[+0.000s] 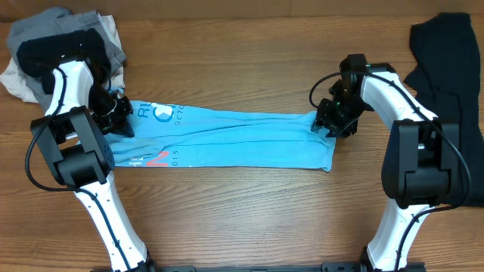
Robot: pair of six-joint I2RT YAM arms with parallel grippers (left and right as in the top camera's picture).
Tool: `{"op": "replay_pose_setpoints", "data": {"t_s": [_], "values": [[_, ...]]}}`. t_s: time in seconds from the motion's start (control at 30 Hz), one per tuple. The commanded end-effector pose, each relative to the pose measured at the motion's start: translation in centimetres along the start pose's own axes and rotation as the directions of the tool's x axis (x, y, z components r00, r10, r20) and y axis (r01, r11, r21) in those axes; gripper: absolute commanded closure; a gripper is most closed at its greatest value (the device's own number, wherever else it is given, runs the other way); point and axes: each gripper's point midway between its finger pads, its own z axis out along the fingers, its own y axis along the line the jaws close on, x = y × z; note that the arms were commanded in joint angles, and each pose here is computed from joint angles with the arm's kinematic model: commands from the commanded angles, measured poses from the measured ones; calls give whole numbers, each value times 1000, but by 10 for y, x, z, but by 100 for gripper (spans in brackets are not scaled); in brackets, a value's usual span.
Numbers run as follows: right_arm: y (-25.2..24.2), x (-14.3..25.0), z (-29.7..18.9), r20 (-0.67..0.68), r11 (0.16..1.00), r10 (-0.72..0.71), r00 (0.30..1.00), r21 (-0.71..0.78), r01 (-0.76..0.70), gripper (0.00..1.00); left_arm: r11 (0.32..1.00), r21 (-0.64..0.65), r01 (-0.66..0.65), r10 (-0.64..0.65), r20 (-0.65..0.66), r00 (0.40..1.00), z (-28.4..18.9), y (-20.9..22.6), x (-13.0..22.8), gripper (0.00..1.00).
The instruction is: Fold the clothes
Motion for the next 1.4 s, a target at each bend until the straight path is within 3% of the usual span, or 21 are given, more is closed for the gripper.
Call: {"op": "replay_pose_setpoints", "data": {"t_s": [0.0,0.07,0.3,0.5,0.83,0.87,0.93,1.0,1.03,1.07,1.23,1.37], "values": [[-5,0,-3,9,999,25,1000,23,-25,75,998,-62,-14,10,-62,998,27,11,2,92],[-11,-1,-4,17,997,51,999,49,-51,82,998,-62,-14,10,-62,998,27,11,2,92],[-34,1,-10,31,980,88,996,178,-92,83,998,-62,-14,9,-65,998,27,11,3,96],[-57,-3,-26,96,930,157,983,320,-180,96,997,-77,-7,0,-95,996,21,15,11,96],[-72,-3,-34,139,890,250,958,356,-284,96,988,-156,-6,-12,-116,993,6,27,18,96],[-75,-2,-36,144,881,262,954,369,-298,94,987,-158,-5,-14,-116,993,5,27,19,96],[-80,3,-37,133,870,269,954,392,-300,71,988,-154,-4,-14,-113,993,2,26,18,96],[-84,10,-39,112,859,276,955,418,-297,56,989,-149,7,-23,-104,994,-2,24,17,96],[-85,14,-40,101,854,279,955,429,-294,36,989,-146,11,-25,-98,995,-6,22,16,96],[-86,18,-41,88,849,283,955,440,-292,25,989,-145,11,-24,-88,996,-11,21,15,96],[-86,23,-45,76,849,289,954,441,-292,24,992,-127,4,-8,-32,999,-40,9,9,96],[-76,22,-57,109,869,287,952,389,-306,25,999,-36,-19,20,38,999,-63,-14,6,96]]}}
